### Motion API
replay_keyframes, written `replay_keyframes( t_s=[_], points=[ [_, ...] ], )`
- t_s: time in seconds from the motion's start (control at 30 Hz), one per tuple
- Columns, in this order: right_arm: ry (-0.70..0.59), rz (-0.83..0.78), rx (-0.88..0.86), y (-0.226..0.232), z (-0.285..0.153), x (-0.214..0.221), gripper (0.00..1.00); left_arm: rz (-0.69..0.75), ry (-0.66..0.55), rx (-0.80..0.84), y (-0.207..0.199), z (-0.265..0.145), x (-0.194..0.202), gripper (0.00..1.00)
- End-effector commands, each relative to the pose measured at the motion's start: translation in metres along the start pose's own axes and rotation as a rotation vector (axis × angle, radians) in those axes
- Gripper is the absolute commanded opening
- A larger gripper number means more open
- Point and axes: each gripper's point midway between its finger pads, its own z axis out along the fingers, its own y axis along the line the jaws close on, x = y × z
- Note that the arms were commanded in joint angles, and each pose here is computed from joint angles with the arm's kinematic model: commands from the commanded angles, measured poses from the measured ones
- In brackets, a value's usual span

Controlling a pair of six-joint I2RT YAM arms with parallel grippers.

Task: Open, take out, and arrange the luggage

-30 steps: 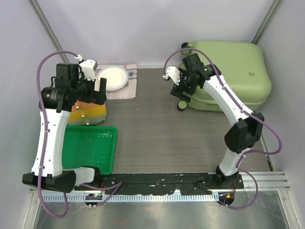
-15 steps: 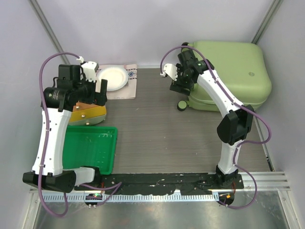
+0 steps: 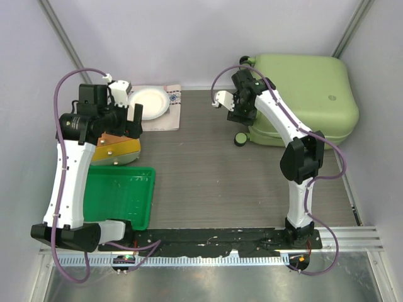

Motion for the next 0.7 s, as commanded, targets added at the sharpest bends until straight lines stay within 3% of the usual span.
replay_keyframes(
  t_s=[0.0,0.03,0.07,0.13,0.47,0.63,0.67],
  points=[
    [-0.082,0.009,-0.066,0.008,-0.022,-0.012,0.45,-0.005,-0.074,0.017,-0.005,-0.008,-0.015,1.00],
    [-0.090,0.018,-0.079,0.012,-0.024,-0.014,0.39,-0.005,-0.071,0.019,-0.005,-0.008,-0.014,1.00],
    [-0.098,0.018,-0.097,0.019,-0.027,-0.018,0.23,-0.005,-0.072,0.020,-0.005,-0.008,-0.015,1.00],
    [-0.116,0.038,-0.122,0.031,-0.033,-0.025,0.01,-0.005,-0.069,0.028,-0.006,-0.007,-0.014,1.00],
    [-0.298,0.153,-0.177,0.096,-0.057,-0.110,0.01,-0.011,-0.069,0.056,-0.012,-0.008,-0.007,0.99],
    [-0.387,0.182,-0.142,0.123,-0.065,-0.174,0.01,-0.036,-0.070,0.082,-0.018,-0.007,0.000,1.00],
    [-0.438,0.216,-0.117,0.114,-0.075,-0.190,0.07,-0.067,-0.075,0.084,-0.020,-0.007,0.000,1.00]
  ],
)
